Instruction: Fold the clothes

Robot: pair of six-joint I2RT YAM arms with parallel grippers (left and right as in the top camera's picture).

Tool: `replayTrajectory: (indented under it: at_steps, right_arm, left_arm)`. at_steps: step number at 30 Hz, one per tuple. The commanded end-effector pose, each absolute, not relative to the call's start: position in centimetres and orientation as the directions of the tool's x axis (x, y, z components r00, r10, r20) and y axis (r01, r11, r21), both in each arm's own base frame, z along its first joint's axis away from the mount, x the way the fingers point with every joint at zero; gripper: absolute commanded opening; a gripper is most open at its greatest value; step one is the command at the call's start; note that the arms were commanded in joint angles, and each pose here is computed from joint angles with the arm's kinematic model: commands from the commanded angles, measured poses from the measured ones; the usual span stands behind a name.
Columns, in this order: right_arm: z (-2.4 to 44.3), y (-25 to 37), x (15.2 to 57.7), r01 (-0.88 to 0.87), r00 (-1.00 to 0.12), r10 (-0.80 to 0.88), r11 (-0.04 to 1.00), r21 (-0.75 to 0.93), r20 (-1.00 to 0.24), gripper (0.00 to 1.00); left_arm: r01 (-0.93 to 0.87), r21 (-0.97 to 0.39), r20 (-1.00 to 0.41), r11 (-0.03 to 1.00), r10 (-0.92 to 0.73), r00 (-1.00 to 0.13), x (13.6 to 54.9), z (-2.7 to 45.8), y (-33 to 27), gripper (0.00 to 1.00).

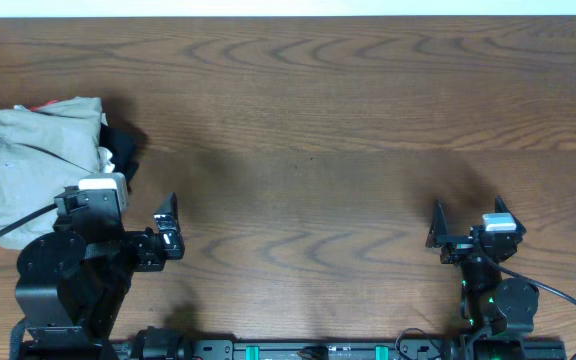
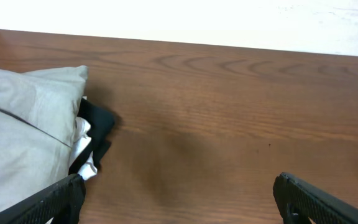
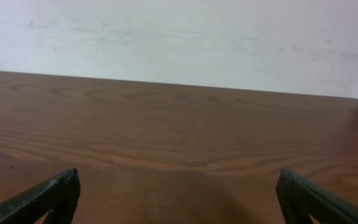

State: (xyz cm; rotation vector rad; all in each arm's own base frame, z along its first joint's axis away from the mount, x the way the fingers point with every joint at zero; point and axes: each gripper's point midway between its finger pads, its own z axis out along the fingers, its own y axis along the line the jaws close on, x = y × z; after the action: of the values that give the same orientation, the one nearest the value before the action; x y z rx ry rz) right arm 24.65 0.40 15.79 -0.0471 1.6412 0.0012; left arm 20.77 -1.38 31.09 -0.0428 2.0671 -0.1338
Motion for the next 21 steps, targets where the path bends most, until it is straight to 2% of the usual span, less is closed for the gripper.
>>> replayTrajectory:
  at_steps: [1,21]
  right_arm:
    - [15.75,0.59,24.62,-0.036,-0.07,-0.042,0.999,-0.04,-0.997,0.99]
    - [15.76,0.59,24.61,-0.036,-0.069,-0.042,0.999,-0.04,-0.997,0.99]
  left_arm:
    - [0.012,-0.109,-0.874,0.994,-0.09,-0.478,20.78,31.04,-1.12,0.98]
    - [0.039,-0.108,-0.868,0.993,-0.075,-0.491,20.65,30.29,-1.7,0.98]
